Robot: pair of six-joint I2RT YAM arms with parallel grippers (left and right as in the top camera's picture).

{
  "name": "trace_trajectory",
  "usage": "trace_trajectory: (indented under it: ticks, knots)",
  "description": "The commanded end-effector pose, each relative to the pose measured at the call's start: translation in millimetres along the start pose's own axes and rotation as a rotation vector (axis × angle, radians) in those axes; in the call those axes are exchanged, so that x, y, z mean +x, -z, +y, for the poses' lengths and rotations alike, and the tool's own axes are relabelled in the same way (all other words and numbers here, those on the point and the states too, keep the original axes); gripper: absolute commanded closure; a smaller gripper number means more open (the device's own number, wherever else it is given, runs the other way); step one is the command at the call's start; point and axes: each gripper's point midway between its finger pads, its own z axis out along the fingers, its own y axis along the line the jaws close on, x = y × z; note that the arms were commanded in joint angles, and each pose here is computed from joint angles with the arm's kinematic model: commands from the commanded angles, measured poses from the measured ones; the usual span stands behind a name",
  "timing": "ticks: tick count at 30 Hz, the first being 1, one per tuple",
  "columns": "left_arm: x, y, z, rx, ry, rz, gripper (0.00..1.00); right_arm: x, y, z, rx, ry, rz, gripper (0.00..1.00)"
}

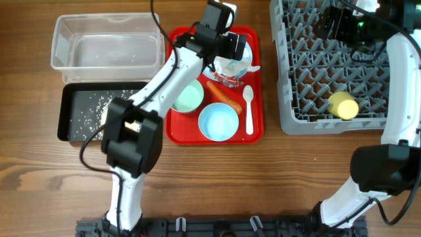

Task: Sort waste into correct bins and load items into the dishwasher rack
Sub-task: 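Grasp the tissue from the white plate and drop it in the clear bin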

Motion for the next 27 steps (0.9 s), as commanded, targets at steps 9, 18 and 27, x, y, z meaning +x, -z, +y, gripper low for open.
trace_trajectory:
  ticks: [9,18,27]
  knots:
    - [82,-73,-6,0.023,-0.068,0.2,0.05,-1,13,9,-0.022,0.067,-0.024,0.01]
    - [90,-73,-5,0.019,-0.055,0.228,0.96,1,13,9,-0.021,0.085,-0.013,0.0]
    - [-6,28,32,-0.018,0.181,0.027,0.96,1,13,9,-0.021,0.089,-0.014,0.0]
